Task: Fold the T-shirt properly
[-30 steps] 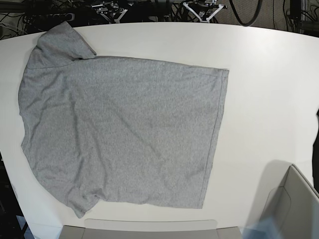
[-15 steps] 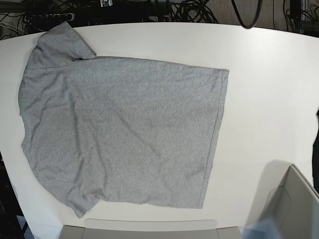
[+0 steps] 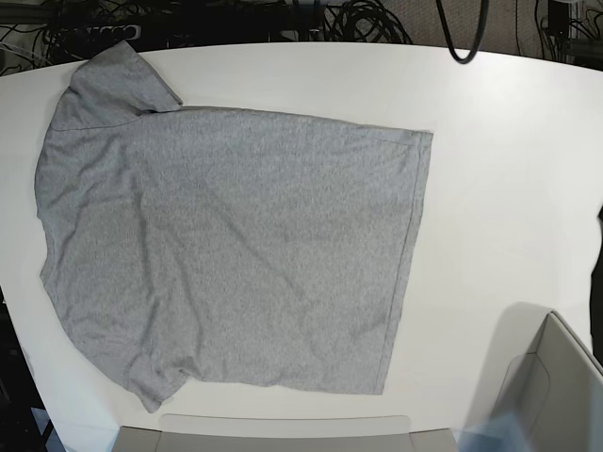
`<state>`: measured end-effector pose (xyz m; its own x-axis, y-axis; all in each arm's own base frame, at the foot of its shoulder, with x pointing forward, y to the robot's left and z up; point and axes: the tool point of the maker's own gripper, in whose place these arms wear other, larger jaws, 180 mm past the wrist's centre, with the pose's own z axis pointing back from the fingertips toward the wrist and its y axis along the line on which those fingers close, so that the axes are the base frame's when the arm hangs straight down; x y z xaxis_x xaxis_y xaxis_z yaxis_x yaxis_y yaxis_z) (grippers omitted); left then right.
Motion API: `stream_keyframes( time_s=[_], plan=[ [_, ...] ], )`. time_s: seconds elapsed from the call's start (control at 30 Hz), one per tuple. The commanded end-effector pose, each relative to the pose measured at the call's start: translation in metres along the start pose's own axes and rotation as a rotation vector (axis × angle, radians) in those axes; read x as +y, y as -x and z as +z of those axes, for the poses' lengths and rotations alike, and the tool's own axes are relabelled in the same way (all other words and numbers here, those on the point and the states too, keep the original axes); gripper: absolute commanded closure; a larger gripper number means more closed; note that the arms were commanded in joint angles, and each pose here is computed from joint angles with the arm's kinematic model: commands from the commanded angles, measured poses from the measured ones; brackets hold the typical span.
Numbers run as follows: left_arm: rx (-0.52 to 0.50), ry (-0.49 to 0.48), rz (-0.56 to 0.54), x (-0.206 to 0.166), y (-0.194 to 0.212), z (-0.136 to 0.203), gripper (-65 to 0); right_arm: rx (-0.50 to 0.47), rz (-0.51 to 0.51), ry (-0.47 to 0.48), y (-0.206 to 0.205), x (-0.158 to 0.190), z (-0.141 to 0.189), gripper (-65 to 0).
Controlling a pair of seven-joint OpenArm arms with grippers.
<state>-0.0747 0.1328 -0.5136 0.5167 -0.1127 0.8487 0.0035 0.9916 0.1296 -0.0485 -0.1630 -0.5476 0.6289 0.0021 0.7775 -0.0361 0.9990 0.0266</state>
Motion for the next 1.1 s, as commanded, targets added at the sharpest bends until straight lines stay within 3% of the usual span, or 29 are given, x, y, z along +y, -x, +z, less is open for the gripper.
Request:
stream_keyframes(
  time_s=[0.0, 0.3, 0.47, 0.57, 0.77, 0.93, 1.07],
  plan=[
    [-0.053, -0.001, -0.010, 0.004, -0.011, 0.013, -0.1, -0.035, -0.018, 0.002, -0.006, 0.003, 0.017, -0.3],
    [-0.293, -0.022, -0.034, 0.021, -0.094, 0.044, -0.1, -0.312, -0.073, -0.045, -0.102, 0.017, 0.058, -0.3],
    [-0.414, -0.032, -0.039, 0.026, -0.137, 0.046, -0.1, -0.400, -0.168, 0.010, -0.145, 0.009, 0.070, -0.3],
    [-0.465, -0.032, -0.044, 0.028, -0.159, 0.050, -0.1, -0.383, -0.206, -0.010, -0.171, 0.002, 0.076, -0.3],
    [-0.474, -0.049, -0.043, 0.035, -0.196, 0.035, -4.2, -0.287, -0.396, -0.022, -0.209, -0.020, 0.081, -1.4],
    [-0.448, -0.060, -0.039, 0.039, -0.209, 0.022, -7.5, -0.180, -0.525, -0.006, -0.207, -0.047, 0.076, -13.5],
    [-0.408, -0.063, -0.036, 0.040, -0.206, 0.016, -10.0, -0.153, -0.586, 0.038, -0.202, -0.066, 0.073, -23.4]
  ],
)
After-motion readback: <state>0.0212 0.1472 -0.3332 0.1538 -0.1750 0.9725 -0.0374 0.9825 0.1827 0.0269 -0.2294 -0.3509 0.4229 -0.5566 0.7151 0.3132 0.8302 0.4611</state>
